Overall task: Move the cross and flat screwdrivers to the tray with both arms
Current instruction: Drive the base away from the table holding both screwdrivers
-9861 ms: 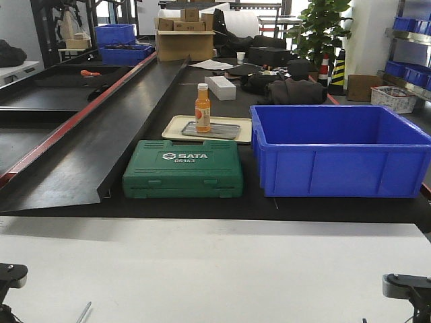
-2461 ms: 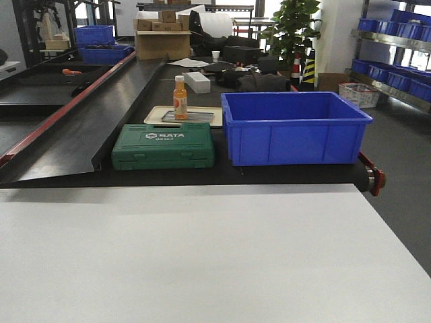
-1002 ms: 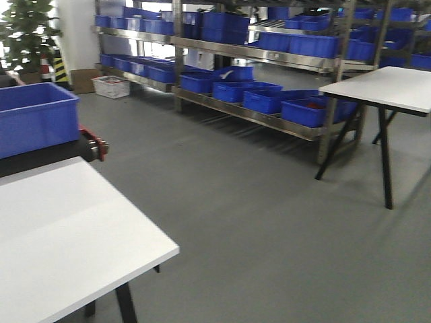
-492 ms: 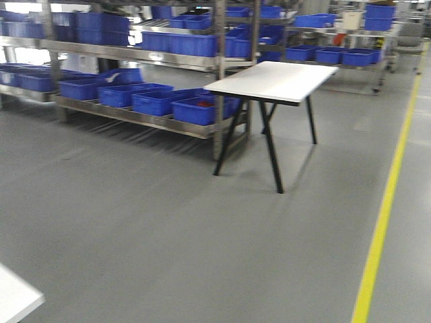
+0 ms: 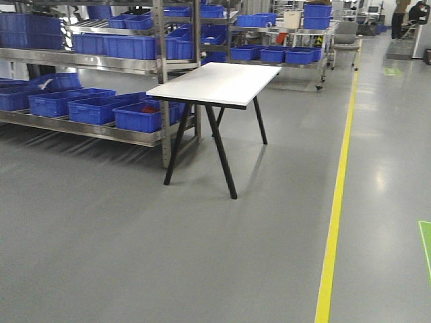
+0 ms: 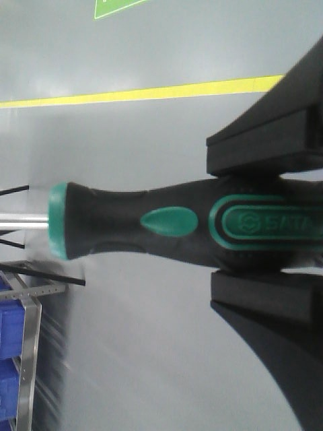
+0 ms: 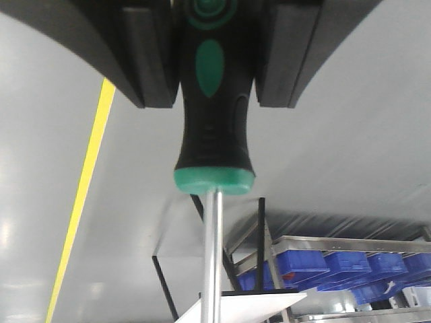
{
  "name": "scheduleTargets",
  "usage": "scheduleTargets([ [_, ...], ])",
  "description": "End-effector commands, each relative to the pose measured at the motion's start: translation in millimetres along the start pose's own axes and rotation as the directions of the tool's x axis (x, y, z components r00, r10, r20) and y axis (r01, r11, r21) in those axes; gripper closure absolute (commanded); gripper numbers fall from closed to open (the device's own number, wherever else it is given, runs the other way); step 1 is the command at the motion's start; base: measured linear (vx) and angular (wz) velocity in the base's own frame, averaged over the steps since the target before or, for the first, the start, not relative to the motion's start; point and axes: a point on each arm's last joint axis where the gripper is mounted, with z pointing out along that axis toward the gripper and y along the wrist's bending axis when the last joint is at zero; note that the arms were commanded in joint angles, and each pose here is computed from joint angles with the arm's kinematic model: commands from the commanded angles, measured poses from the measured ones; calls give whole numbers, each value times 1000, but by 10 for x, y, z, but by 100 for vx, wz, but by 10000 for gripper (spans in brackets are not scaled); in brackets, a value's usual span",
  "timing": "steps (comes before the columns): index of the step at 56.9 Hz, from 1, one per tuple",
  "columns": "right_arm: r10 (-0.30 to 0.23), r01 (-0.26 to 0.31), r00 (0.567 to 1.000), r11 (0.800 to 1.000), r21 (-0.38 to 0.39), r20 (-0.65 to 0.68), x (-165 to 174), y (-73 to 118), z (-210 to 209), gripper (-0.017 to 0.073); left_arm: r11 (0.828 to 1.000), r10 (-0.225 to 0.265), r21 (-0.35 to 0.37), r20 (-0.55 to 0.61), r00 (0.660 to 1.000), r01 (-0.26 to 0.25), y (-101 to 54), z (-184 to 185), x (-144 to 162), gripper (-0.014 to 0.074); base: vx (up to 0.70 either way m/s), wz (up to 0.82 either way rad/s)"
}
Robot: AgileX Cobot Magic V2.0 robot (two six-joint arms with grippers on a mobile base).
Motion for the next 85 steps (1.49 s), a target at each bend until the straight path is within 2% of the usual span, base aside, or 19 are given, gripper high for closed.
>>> scheduleTargets([
  [1, -3, 5, 994, 1000, -11, 114, -156, 20, -46, 568, 1000, -16, -9, 128, 992, 17, 4, -82, -158, 594, 37, -21],
  [44, -3, 5, 994, 1000, -11, 113, -155, 20, -46, 568, 1000, -16, -9, 129, 992, 17, 4, -82, -159, 594, 45, -9],
  [85, -5, 6, 994, 1000, -10, 114, -156, 19, -46, 568, 1000, -16, -9, 129, 992, 17, 4, -82, -159, 594, 55, 55],
])
